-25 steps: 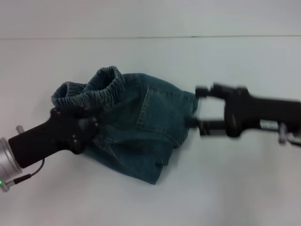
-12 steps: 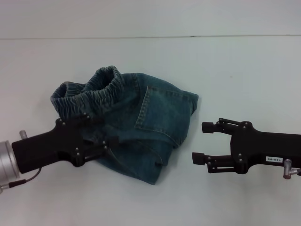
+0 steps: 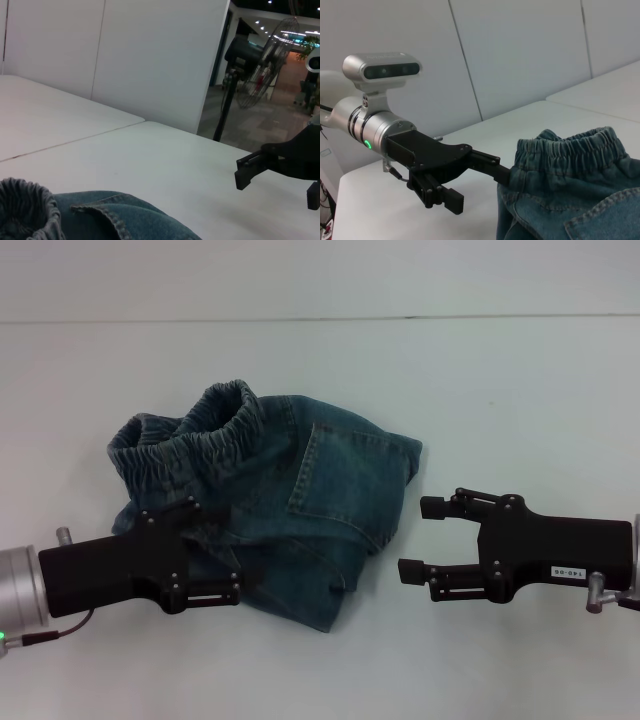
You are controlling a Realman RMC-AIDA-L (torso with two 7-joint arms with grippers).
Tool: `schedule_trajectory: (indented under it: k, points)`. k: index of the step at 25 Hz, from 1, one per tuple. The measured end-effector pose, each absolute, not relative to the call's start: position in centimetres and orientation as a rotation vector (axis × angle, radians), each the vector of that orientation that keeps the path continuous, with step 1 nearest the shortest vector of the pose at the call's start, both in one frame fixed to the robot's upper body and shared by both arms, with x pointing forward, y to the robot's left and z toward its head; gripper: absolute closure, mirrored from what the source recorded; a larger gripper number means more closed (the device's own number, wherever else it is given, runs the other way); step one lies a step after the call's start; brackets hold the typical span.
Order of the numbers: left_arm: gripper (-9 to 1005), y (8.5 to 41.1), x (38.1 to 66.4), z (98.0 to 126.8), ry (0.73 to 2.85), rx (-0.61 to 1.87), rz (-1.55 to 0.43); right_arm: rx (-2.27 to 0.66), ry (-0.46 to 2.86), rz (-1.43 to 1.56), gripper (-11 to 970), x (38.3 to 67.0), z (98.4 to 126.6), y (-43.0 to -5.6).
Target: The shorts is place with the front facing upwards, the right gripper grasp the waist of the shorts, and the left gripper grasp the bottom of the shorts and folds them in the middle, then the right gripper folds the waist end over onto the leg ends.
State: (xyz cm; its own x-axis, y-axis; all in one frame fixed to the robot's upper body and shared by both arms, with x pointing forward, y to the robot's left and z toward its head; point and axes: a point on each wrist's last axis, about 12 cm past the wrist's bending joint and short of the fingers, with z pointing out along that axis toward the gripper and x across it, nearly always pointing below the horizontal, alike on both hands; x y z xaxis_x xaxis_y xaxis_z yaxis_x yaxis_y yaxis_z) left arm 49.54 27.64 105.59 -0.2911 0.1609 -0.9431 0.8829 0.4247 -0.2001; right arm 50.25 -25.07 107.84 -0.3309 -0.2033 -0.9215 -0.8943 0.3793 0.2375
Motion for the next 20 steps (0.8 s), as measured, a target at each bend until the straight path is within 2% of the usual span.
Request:
schedule_trajectory:
  k: [2, 20]
  points:
    - [58, 27.6, 49.6, 105.6, 1.729, 0.911, -0.95, -0.966, 1.773, 1.005, 12, 50.3, 107.8, -24.9]
    - [58, 29.3, 49.3, 105.5, 1.784, 0.864, -0.859, -1.011, 1.776, 0.951, 13, 51.0, 107.2, -23.5]
